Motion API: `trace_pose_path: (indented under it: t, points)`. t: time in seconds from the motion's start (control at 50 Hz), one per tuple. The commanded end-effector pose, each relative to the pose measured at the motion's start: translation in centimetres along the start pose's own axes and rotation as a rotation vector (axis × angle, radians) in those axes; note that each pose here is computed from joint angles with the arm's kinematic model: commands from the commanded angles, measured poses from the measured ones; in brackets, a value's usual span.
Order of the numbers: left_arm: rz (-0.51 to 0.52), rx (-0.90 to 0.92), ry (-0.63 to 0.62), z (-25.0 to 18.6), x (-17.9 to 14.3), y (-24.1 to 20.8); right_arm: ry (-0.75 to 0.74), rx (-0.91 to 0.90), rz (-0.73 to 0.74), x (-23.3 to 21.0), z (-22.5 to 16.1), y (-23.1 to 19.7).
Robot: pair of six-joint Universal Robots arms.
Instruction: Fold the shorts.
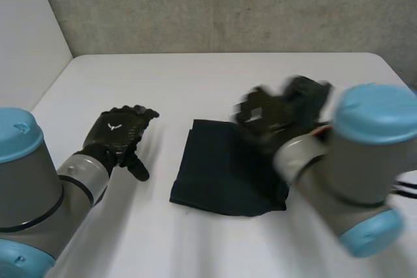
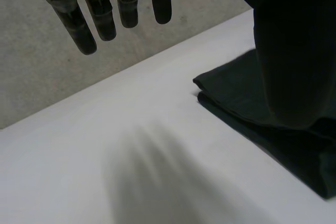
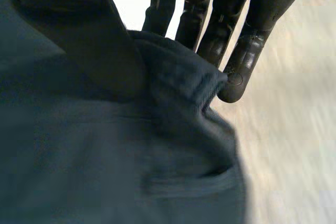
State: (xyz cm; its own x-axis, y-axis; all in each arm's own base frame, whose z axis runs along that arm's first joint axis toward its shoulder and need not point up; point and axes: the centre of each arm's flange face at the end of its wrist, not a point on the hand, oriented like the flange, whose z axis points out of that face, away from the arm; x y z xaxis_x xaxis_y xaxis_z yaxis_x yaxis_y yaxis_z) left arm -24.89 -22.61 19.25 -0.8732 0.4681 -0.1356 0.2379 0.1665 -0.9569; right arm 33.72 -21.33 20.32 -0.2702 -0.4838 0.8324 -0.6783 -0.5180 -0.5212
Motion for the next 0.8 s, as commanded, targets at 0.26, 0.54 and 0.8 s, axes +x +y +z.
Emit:
trace_pose_path:
  t: [0.26, 0.54, 0.8]
  points:
    - [-0.001, 0.12, -0.049, 1.7, -1.7, -3.7, -0.114, 0.253, 0.273, -2.8, -0.1, -6.6]
    - [-0.147, 0.221, 0.121, 4.3, 2.0, -7.2, 0.03, 0.03, 0.995, 5.4, -0.4, -0.1]
    - [-0.126, -0.17, 0.137, 6.3, 5.4, 0.6, -0.136, -0.235, 1.041, -0.3, 3.0, 3.8]
